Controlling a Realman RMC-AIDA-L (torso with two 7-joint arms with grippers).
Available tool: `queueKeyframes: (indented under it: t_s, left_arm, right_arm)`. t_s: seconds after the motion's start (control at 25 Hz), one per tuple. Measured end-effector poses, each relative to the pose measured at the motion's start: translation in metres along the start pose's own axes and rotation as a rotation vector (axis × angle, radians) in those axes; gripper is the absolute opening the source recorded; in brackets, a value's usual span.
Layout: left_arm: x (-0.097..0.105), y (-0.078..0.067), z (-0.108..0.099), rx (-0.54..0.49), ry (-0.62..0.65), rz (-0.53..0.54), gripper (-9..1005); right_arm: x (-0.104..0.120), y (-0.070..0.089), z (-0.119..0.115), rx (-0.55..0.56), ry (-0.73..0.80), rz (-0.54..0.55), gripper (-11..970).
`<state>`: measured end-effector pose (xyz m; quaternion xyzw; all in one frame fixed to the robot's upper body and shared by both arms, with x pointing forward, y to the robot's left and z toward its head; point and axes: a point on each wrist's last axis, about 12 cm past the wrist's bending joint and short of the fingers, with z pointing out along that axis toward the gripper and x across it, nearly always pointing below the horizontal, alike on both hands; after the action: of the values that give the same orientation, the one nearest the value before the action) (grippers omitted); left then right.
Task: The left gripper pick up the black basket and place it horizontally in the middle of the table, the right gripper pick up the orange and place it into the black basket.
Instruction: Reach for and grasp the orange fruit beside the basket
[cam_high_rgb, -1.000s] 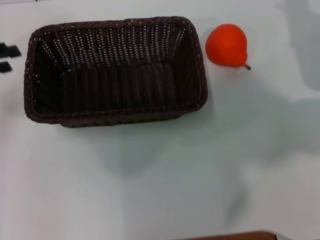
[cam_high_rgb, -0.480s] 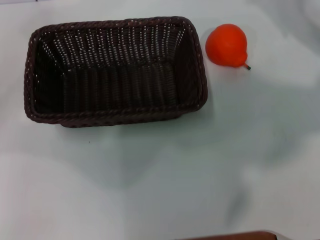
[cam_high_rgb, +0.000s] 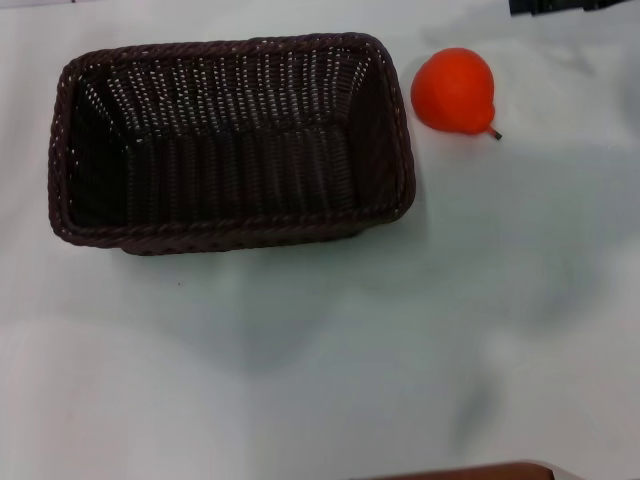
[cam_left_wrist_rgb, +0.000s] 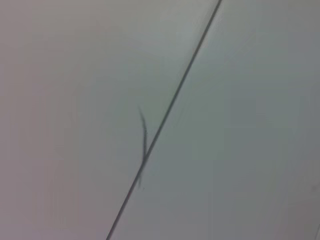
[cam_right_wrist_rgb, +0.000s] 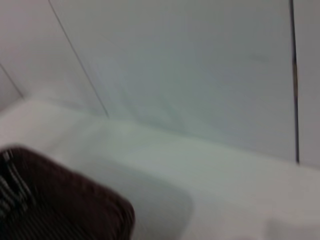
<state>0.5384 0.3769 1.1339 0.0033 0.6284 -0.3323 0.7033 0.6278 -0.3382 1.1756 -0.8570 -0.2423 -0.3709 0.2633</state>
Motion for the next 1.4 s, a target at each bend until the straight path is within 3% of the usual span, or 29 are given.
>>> queueKeyframes:
  t_s: [0.12,0.52,0.76,1.4]
  left_arm:
    - [0.001,0.001,0.002,-0.001,0.0,-0.01,878]
    - [0.004,-0.001,0.002,0.004,-0.002,-0.018,892]
    - [0.006,-0.001,0.001,0.006,0.007,-0.029,891]
    - [0.011,-0.003,0.004,0.024,0.026,-0.046,888]
  right_arm:
    - [0.007,-0.001,0.005,-0.048,-0.107,-0.016,868]
    - [0.024,-0.019,0.046,-0.107,-0.336,-0.087,850]
    - [0.026,-0.029,0.068,-0.116,-0.364,-0.12,840]
    - [-0.005,-0.045,0.116,-0.153,-0.342,-0.169,811]
